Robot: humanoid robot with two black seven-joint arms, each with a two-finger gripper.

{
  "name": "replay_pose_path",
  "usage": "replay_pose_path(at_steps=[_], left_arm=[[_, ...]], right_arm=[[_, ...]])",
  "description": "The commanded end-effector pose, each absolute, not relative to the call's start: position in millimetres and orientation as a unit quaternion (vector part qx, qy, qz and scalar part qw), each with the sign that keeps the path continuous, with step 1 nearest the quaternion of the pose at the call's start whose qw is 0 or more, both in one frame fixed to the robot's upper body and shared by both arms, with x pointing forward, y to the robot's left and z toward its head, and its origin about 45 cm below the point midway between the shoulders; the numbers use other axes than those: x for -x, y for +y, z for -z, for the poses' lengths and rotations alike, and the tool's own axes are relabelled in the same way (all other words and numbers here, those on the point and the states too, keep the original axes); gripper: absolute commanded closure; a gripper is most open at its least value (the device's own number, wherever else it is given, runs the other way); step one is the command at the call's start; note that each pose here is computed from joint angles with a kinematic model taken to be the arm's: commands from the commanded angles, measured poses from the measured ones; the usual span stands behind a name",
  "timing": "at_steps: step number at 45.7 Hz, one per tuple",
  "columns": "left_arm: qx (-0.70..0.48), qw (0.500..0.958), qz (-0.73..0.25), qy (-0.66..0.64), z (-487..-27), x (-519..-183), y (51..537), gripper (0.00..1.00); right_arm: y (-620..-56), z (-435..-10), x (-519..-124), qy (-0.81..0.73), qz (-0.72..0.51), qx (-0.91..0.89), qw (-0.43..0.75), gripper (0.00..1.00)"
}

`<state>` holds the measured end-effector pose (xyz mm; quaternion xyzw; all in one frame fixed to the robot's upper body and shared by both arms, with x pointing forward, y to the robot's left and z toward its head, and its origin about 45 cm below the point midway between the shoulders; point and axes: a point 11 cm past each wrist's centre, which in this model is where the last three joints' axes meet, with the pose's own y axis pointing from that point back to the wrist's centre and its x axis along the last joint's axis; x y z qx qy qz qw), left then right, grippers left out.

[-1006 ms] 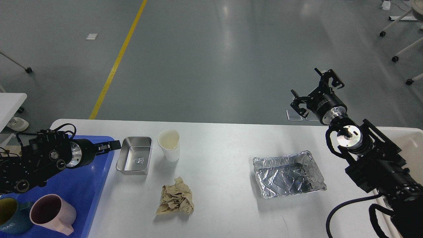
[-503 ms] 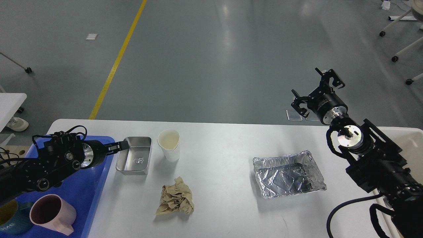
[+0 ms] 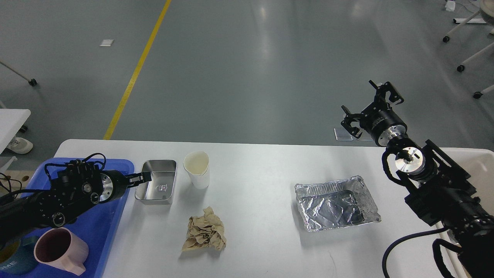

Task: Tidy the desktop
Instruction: 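Grasp the rim of the small steel tray with the left gripper, then lift the steel tray and carry it over the blue bin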

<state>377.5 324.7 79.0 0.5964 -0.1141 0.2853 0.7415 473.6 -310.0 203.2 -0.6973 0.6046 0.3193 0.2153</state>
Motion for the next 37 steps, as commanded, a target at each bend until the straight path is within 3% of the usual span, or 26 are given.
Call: replay_pose_path(at_steps=[1,15,20,37], left_arm=[[-0.611,0.738,-0.265,-0.111,-71.0,-369.2,328.4,0.58],[-0.587,0.77,-0.228,-0.101,-68.0,-360.7,321.8,0.91],[-0.585,0.772,-0.227,-0.103,-70.2,-362.2,322.1,0.98],[-0.572,0.781,-0.229,-0.103,-81.2,-365.4,328.3,1.0]], right_arm=[[-310.0,-203.2,-473.6,0.605,-0.319,0.697,0.215,0.0],[-310.0,-203.2,-473.6,0.605,-0.319,0.698,0.215,0.0],[-309.6,-202.9,-473.5,0.605,-0.315,0.701,0.209,0.0],[-309.4,-201.7,-472.7,0.606,-0.314,0.702,0.206,0.0]])
